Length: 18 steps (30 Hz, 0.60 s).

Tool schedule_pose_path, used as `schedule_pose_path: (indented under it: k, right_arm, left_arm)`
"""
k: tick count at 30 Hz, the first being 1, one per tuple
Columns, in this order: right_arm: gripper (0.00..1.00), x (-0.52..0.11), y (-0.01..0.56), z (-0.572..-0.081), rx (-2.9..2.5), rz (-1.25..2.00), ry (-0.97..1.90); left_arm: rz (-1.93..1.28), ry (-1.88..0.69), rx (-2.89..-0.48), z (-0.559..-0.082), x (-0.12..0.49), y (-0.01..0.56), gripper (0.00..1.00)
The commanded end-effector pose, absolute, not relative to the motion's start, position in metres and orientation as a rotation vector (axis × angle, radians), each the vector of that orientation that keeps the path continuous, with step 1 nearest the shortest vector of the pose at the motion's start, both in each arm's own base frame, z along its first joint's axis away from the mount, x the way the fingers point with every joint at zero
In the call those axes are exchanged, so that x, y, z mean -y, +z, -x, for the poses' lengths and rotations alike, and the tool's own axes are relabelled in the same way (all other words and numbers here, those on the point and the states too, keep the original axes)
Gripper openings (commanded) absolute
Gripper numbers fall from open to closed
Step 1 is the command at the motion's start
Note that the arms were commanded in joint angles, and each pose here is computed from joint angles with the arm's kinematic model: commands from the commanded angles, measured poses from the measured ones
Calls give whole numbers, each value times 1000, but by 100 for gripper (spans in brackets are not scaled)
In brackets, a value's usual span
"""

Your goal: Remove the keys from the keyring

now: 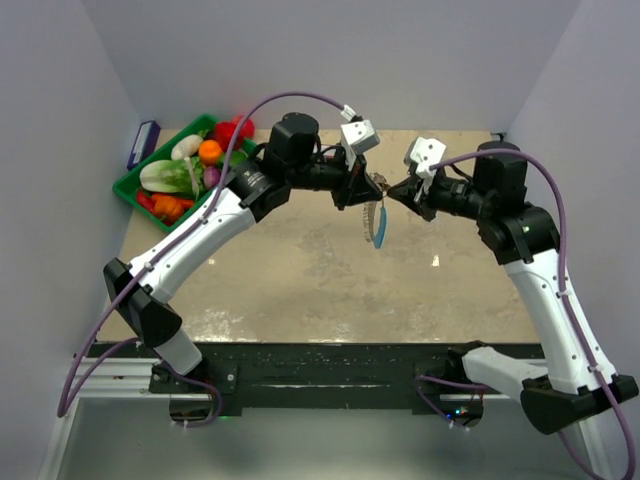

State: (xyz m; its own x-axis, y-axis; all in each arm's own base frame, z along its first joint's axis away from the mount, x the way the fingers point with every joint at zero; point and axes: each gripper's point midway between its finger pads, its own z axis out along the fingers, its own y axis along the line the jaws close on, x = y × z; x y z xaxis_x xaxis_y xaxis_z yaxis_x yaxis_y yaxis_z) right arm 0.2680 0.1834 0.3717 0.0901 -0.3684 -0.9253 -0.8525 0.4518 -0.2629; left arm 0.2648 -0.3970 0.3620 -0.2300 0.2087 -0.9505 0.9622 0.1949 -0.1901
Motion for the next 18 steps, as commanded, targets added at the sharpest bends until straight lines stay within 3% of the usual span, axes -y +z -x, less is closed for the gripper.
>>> schedule_pose_path:
  k: [1, 13, 18]
  right_arm:
    - [8, -191, 401, -263, -1386, 1150, 461]
    - [15, -191, 388, -270, -1453, 1166, 410]
    - [10, -193, 385, -271, -1465, 1164, 412]
  left_arm:
    - [-1135, -1072, -1568, -263, 402, 377, 0]
    - [-1135, -1042, -1570, -265, 404, 375, 0]
    - [-1149, -1032, -1575, -265, 405, 371, 0]
